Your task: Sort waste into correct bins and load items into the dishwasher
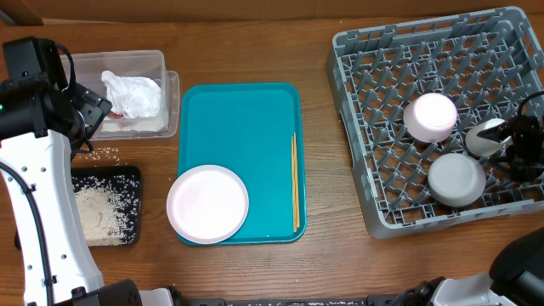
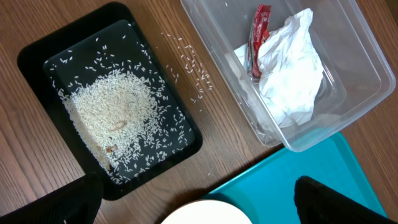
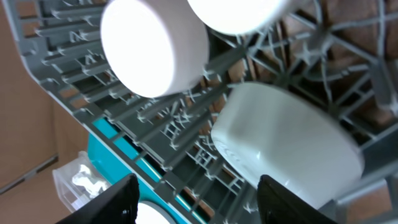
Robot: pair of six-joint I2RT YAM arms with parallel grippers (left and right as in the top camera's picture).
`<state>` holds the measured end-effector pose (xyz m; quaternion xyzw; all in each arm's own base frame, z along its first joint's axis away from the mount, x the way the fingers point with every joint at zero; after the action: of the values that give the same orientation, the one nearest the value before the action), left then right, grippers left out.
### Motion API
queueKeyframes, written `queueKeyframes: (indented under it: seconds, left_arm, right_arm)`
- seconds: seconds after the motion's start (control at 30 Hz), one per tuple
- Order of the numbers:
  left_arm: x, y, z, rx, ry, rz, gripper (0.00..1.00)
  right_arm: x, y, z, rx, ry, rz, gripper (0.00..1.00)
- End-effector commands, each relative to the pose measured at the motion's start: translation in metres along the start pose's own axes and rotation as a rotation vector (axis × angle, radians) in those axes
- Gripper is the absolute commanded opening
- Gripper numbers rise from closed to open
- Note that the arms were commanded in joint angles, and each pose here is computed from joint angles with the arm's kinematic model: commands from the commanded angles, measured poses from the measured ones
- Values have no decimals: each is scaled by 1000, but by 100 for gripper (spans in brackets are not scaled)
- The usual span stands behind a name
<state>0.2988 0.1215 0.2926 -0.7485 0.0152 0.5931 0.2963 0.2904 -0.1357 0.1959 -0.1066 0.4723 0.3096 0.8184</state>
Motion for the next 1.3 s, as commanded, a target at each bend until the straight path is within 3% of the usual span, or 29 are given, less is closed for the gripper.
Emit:
queueKeyframes:
  seconds: [0.0, 0.1, 0.2, 0.37, 0.47, 0.6, 0.67, 0.73, 0.93, 1.07, 1.27]
  left_arm:
    - [2, -2, -1, -13, -3, 1, 100]
    - [2, -2, -1, -13, -3, 1, 100]
    - [2, -2, -1, -13, -3, 1, 100]
    - [2, -2, -1, -13, -3, 1, 100]
    - [2, -2, -1, -13, -3, 1, 100]
    - [2, -2, -1, -13, -3, 1, 100]
    - [2, -2, -1, -13, -3, 1, 100]
    - [2, -2, -1, -13, -3, 1, 100]
    - [2, -2, -1, -13, -3, 1, 100]
    - [2, -2, -1, -13, -3, 1, 100]
    - [2, -2, -1, -13, -3, 1, 100]
  right_arm:
    - [-11, 5, 7, -60, 22, -32, 59]
    - [-6, 17, 9, -119, 50, 19, 47]
    - [1, 28, 4, -149, 162, 54, 21]
    - [18, 44, -4, -170, 341, 93, 19]
    - [34, 52, 6, -183, 352, 101, 8]
    - [53, 67, 30, -255, 320, 125, 8]
    - [65, 79, 47, -338, 309, 136, 15]
    - [77, 90, 64, -425, 294, 135, 29]
    - [115, 132, 115, -733, 274, 89, 80]
    - [131, 152, 142, -883, 260, 12, 100]
    - [144, 177, 173, -1013, 192, -58, 100]
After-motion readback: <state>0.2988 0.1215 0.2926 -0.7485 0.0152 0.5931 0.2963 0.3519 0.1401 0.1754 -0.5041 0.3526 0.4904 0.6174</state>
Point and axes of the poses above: each gripper's point midway between its finger pads, its own x axis out along the fingers, its own z axis along the line the jaws close on, y = z × x, the point moved 3 cm from there along -x, back along the fingers
